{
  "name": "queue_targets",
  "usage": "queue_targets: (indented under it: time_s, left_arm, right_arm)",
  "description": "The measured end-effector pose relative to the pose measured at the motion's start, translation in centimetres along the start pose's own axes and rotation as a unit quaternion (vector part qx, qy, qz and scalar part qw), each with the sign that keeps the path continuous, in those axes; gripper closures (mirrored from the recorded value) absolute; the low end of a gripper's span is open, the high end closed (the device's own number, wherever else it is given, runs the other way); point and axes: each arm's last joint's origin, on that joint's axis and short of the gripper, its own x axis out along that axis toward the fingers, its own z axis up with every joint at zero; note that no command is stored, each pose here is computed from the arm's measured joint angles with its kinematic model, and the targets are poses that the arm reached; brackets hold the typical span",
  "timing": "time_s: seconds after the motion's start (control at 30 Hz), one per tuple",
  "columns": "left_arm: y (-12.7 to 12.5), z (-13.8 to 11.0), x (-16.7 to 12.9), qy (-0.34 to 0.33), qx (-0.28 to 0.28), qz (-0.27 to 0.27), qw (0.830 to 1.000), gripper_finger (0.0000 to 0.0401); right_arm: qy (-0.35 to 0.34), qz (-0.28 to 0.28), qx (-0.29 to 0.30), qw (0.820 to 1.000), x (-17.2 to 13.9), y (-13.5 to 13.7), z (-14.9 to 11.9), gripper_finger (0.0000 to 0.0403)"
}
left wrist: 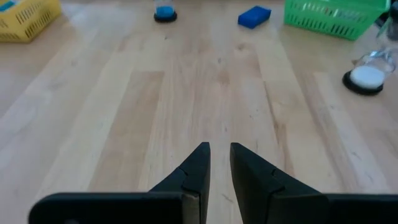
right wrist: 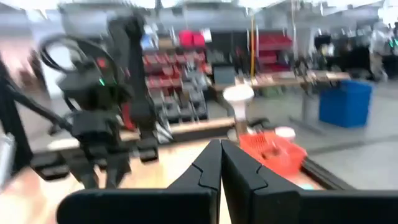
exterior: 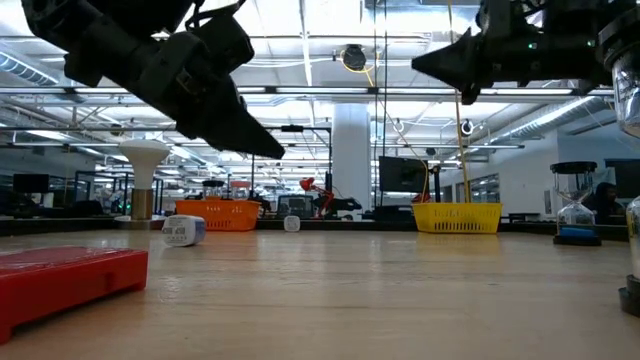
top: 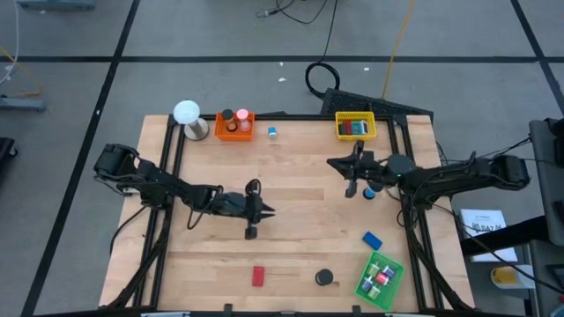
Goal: Pick & Place Office items
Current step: Put the purple charger adapter into the green basket
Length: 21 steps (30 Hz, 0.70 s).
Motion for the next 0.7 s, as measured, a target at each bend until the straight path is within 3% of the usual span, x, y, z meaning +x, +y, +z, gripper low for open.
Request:
queue_targets:
  time_s: [0.23, 0.4, 0.57, 0.7]
  left_arm:
    - [-0.3, -0.7, -0.1, 0.033, 0.013, 0.002, 0.999, 0.0336]
    - [-1.7, -1.2, -0.9, 0.043, 0.025, 0.07, 0.996, 0.0336]
    - [-3.0, -1.9, -1.5, 0.038, -0.048, 0.127, 0.99, 0.0331]
    - [-3.3, -2.7, -2.1, 0.034, -0.125, 0.191, 0.973, 0.0299]
  right_arm:
    - [0.138, -0.055, -0.028, 0.988, 1.8, 1.5, 1.0, 0.0403]
    - [0.148, -0.052, -0.05, 0.986, 1.9, 2.7, 1.0, 0.0403]
    - [0.146, -0.044, -0.051, 0.987, 1.8, 3.0, 1.0, 0.0403]
    - [0.143, -0.044, -0.049, 0.987, 1.8, 3.0, 1.0, 0.0403]
